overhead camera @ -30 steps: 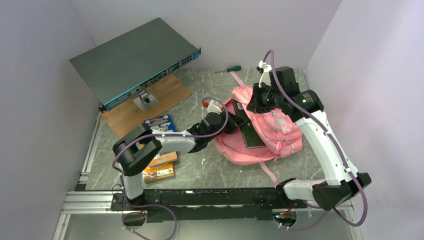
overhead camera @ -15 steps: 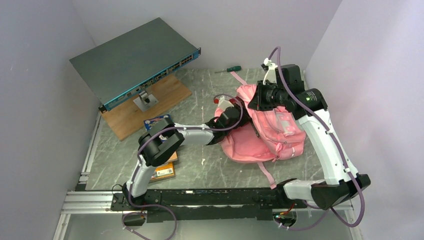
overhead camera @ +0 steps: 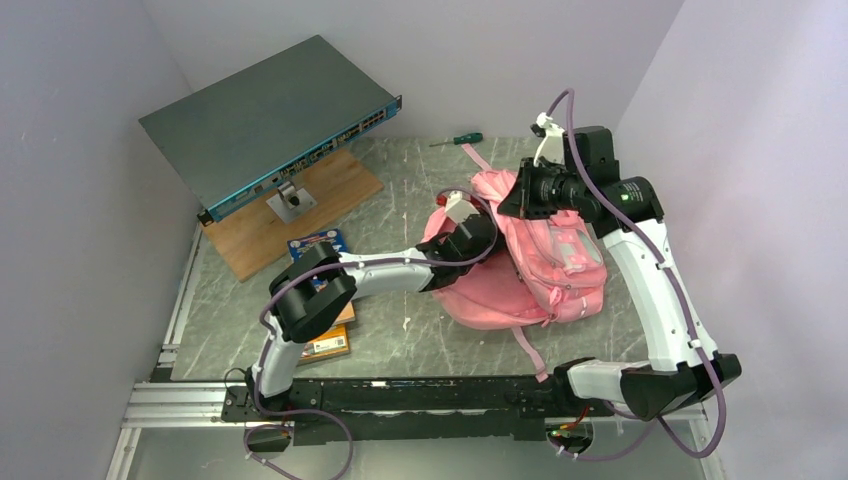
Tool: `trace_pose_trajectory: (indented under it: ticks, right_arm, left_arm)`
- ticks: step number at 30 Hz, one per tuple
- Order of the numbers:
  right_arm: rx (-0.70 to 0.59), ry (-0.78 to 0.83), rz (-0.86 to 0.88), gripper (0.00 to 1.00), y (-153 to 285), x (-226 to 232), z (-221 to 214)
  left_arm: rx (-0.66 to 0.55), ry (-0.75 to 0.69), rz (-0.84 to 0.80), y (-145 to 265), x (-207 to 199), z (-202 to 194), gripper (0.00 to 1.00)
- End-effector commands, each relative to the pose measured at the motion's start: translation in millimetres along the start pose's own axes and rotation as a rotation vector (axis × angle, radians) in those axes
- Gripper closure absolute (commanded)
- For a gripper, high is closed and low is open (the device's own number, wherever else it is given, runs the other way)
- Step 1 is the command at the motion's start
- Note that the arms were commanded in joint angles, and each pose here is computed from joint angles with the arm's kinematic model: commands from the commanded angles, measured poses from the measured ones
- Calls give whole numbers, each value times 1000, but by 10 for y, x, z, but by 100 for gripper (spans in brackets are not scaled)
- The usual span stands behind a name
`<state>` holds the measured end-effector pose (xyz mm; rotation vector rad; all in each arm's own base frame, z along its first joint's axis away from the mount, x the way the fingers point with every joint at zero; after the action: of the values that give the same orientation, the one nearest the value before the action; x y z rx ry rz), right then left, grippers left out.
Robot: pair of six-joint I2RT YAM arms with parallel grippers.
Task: Pack the student bag
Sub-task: Place the book in the student bag.
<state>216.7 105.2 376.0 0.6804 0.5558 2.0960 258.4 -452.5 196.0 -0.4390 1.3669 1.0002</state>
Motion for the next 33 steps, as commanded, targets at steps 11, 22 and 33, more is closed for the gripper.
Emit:
trace_pose_trajectory:
  ticks: [11,22,33]
  right_arm:
    - [-183,34,150,100,199,81,262]
    - [-148,46,43,100,158,-115,159]
    - [-138,38,-3,100,130,-207,132]
  left_arm:
    - [-6,161,-173,-565,-385,-150,100]
    - [122,104,-74,-681,33,-143,93]
    - [176,48,6,-512,72,53,45]
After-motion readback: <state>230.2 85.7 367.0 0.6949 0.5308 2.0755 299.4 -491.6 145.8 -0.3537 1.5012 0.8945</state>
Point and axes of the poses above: each gripper's point midway between its finger pads, its own y axis back along the fingers, its own x axis along the line the jaws close on, z = x × y, the point moved 10 cm from there along y, back along the fingers, and after that the axes turned 13 degrees about y, right-handed, at the moved point
